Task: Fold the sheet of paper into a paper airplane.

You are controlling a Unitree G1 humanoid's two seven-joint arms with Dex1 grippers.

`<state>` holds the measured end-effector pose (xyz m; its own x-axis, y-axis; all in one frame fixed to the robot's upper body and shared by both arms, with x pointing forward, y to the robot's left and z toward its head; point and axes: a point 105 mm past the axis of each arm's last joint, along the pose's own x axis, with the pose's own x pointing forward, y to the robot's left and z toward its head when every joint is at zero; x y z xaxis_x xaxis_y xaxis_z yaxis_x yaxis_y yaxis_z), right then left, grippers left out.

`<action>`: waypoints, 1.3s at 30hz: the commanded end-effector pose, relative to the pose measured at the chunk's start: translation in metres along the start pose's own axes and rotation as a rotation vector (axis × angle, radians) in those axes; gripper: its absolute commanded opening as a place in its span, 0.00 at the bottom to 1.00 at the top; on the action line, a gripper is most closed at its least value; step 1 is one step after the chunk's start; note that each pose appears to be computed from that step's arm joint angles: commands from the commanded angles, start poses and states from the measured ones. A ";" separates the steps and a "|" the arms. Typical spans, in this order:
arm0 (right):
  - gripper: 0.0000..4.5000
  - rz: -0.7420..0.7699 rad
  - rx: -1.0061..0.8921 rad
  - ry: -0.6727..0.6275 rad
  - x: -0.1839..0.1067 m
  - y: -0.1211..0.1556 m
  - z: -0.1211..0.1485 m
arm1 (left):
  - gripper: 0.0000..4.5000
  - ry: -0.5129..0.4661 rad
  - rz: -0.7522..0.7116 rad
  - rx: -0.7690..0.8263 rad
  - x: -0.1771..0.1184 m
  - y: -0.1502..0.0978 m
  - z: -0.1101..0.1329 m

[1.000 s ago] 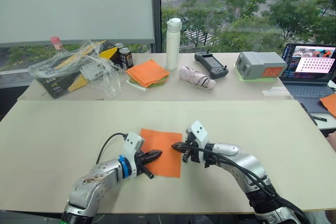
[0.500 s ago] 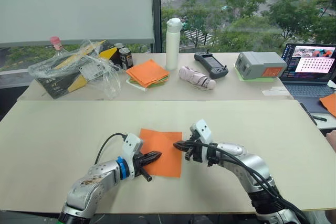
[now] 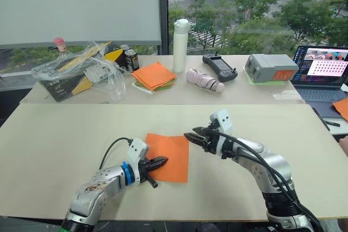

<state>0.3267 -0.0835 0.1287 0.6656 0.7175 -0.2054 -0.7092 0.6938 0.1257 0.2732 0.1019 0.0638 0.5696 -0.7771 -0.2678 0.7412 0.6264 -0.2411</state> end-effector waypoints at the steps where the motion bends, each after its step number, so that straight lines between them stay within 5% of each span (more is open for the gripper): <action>1: 0.58 -0.005 -0.002 -0.007 0.001 0.003 0.003 | 0.00 0.055 0.022 -0.014 -0.002 0.005 -0.014; 30: 0.58 0.047 0.014 0.088 0.015 0.021 -0.020 | 0.00 0.035 0.037 -0.018 -0.003 0.004 -0.010; 38: 0.01 0.063 -0.014 0.082 0.016 0.024 -0.018 | 0.00 0.033 0.040 -0.017 -0.003 0.005 -0.009; 39: 0.00 0.067 -0.022 0.083 0.016 0.025 -0.018 | 0.00 0.032 0.040 -0.017 -0.003 0.005 -0.009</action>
<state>0.3162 -0.0611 0.0970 0.5979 0.7338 -0.3225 -0.7284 0.6654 0.1635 0.2733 0.1023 0.0638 0.5736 -0.7735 -0.2697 0.7386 0.6307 -0.2380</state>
